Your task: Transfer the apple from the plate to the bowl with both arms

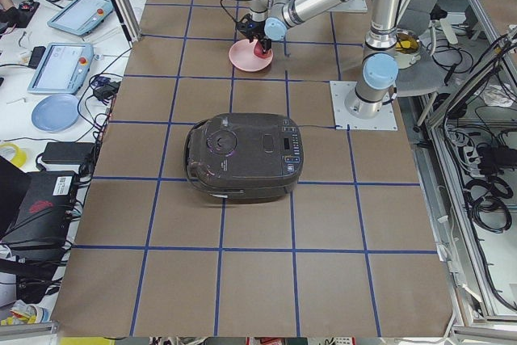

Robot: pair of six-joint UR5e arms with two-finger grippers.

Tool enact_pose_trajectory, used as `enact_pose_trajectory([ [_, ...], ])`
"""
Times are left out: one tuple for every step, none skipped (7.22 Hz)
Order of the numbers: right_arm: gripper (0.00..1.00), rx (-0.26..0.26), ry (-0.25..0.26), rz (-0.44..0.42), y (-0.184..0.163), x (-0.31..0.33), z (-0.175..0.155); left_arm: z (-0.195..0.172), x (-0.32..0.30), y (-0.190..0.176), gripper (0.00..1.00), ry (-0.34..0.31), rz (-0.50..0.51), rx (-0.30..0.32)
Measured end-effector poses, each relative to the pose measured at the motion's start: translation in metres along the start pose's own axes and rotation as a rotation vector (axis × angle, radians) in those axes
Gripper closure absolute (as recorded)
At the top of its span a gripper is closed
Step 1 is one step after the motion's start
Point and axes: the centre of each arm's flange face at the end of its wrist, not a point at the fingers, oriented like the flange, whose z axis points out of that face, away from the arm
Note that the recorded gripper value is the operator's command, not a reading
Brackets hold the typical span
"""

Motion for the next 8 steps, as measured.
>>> enact_pose_trajectory([
  [0.0, -0.013, -0.003, -0.004, 0.007, -0.003, 0.026, 0.006, -0.003, 0.002, 0.0, -0.005, 0.003, -0.003],
  [0.05, -0.013, -0.002, -0.006, 0.01, -0.005, 0.046, 0.01, -0.004, 0.003, 0.0, -0.01, 0.006, -0.006],
  [0.55, -0.017, -0.004, -0.008, 0.011, -0.006, 0.061, 0.013, -0.003, 0.004, 0.0, -0.014, 0.005, -0.01],
  [1.0, -0.024, -0.007, -0.009, 0.012, -0.006, 0.07, 0.015, -0.002, 0.006, 0.0, -0.015, 0.001, -0.012],
  [1.0, -0.031, -0.007, -0.009, 0.012, -0.006, 0.073, 0.015, -0.001, 0.01, 0.0, -0.014, -0.007, -0.013],
  [1.0, -0.037, -0.003, -0.007, 0.012, -0.005, 0.073, 0.015, 0.001, 0.015, 0.0, -0.011, -0.021, -0.017],
  [1.0, -0.037, 0.006, -0.006, 0.012, -0.004, 0.07, 0.015, 0.003, 0.02, 0.0, -0.006, -0.032, -0.026],
  [1.0, -0.028, 0.01, -0.004, 0.009, -0.002, 0.064, 0.015, 0.004, 0.023, 0.26, -0.002, -0.035, -0.031],
])
